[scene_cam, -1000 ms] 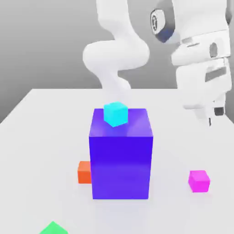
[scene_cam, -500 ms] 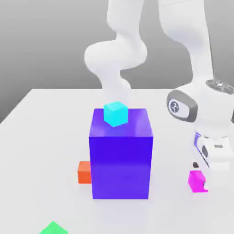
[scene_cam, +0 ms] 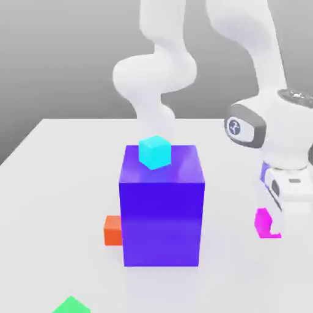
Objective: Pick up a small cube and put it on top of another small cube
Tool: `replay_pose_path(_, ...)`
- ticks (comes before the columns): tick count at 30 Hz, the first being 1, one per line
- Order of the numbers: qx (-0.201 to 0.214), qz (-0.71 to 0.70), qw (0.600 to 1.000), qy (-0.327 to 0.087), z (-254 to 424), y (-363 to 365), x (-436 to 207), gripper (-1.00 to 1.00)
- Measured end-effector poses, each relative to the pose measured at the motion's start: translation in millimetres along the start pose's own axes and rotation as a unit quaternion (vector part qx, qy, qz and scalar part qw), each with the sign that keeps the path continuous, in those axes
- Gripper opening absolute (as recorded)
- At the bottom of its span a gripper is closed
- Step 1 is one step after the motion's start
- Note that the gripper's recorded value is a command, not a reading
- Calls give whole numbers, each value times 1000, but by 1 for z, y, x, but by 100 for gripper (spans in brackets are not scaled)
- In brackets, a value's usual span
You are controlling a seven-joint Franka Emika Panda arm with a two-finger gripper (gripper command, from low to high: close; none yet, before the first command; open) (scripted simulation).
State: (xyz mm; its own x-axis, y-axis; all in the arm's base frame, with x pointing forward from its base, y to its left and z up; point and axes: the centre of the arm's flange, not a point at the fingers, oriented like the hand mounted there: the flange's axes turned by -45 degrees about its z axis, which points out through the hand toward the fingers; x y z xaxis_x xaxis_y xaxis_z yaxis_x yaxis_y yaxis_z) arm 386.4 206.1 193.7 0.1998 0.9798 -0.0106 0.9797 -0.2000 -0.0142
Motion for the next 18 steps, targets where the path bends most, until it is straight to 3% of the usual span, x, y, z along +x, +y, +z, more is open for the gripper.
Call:
replay_pose_path(6,8,248,969,-1,-14,121,-118,-100)
replay_pose_path(12,3,444,896,5,-34,188,-256,-100)
replay_pose_path(15,-2,510,860,8,-2,208,-309,-100)
replay_pose_path(16,-2,516,857,8,9,209,-315,100)
replay_pose_path(18,-2,516,857,8,9,209,-315,100)
